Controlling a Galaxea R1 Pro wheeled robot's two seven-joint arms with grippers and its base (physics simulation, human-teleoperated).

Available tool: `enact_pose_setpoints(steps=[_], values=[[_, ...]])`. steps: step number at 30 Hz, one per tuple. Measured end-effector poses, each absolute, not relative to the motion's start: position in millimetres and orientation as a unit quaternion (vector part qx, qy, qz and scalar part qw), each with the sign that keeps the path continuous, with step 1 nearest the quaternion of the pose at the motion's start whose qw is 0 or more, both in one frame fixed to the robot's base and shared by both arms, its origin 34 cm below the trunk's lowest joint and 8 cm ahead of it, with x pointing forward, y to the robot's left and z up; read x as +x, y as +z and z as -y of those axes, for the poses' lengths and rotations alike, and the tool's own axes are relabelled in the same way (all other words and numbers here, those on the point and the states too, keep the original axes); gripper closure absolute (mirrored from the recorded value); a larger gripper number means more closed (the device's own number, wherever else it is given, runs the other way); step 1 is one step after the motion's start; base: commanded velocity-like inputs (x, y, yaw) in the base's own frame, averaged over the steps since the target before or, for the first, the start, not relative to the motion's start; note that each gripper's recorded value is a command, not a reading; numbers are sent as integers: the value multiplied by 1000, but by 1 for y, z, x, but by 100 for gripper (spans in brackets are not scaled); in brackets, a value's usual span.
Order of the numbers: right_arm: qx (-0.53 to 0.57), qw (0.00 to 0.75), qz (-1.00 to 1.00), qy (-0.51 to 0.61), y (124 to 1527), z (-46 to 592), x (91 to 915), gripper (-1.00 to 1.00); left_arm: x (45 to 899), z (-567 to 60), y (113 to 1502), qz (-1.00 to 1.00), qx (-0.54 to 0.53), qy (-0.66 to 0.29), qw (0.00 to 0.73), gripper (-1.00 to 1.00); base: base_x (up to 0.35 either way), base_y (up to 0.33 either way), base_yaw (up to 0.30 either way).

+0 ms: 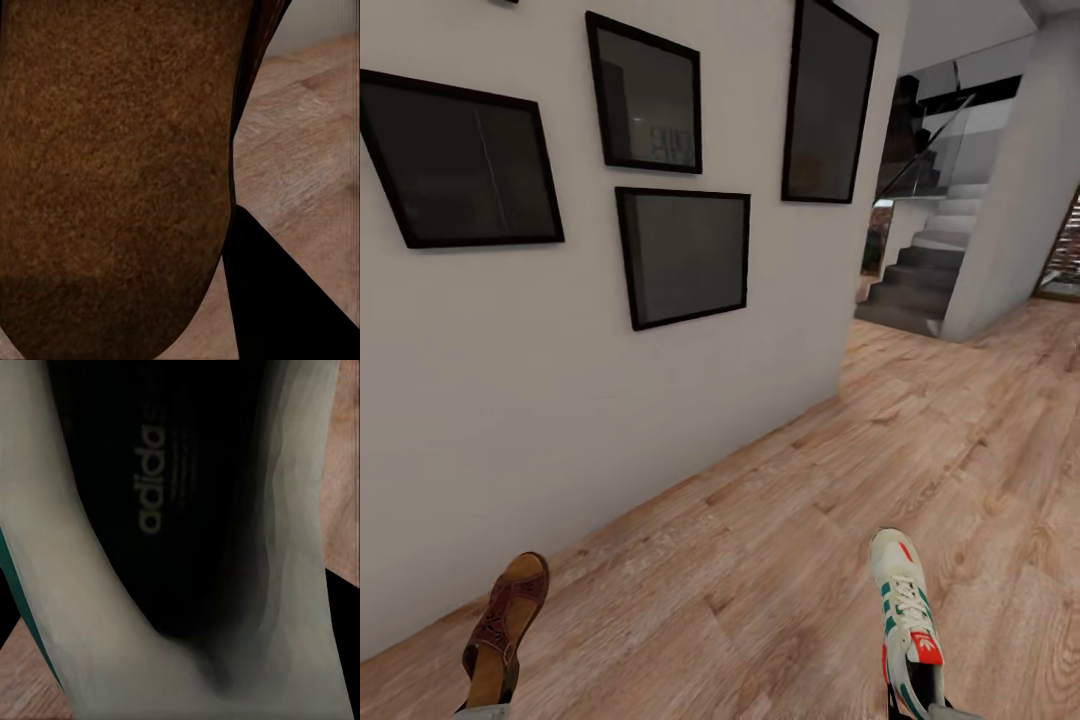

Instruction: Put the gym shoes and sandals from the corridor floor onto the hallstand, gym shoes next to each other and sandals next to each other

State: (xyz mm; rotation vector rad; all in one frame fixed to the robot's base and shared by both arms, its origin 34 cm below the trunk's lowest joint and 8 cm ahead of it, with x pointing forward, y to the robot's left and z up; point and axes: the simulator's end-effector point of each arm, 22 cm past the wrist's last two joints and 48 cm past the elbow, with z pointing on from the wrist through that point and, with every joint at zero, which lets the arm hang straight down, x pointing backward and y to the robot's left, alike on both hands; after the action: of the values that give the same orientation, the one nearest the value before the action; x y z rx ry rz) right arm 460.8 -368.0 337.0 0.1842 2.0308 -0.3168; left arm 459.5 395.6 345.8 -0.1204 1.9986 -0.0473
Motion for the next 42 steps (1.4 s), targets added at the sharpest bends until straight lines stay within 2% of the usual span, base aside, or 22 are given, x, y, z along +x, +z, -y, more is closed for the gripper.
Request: enact_pose_setpoints(steps=[13, 35, 42], values=[[77, 513, -845, -132, 337, 368, 461, 100, 460, -395, 346, -840, -51, -20, 539, 100, 27, -6, -268], [76, 513, -845, -131, 337, 367, 461, 100, 460, -396, 346, -840, -51, -20, 539, 100, 281, -129, -268], [76, 513, -845, -130, 337, 366, 461, 100, 460, -428, 355, -839, -46, 4, 542, 100, 298, -136, -268]])
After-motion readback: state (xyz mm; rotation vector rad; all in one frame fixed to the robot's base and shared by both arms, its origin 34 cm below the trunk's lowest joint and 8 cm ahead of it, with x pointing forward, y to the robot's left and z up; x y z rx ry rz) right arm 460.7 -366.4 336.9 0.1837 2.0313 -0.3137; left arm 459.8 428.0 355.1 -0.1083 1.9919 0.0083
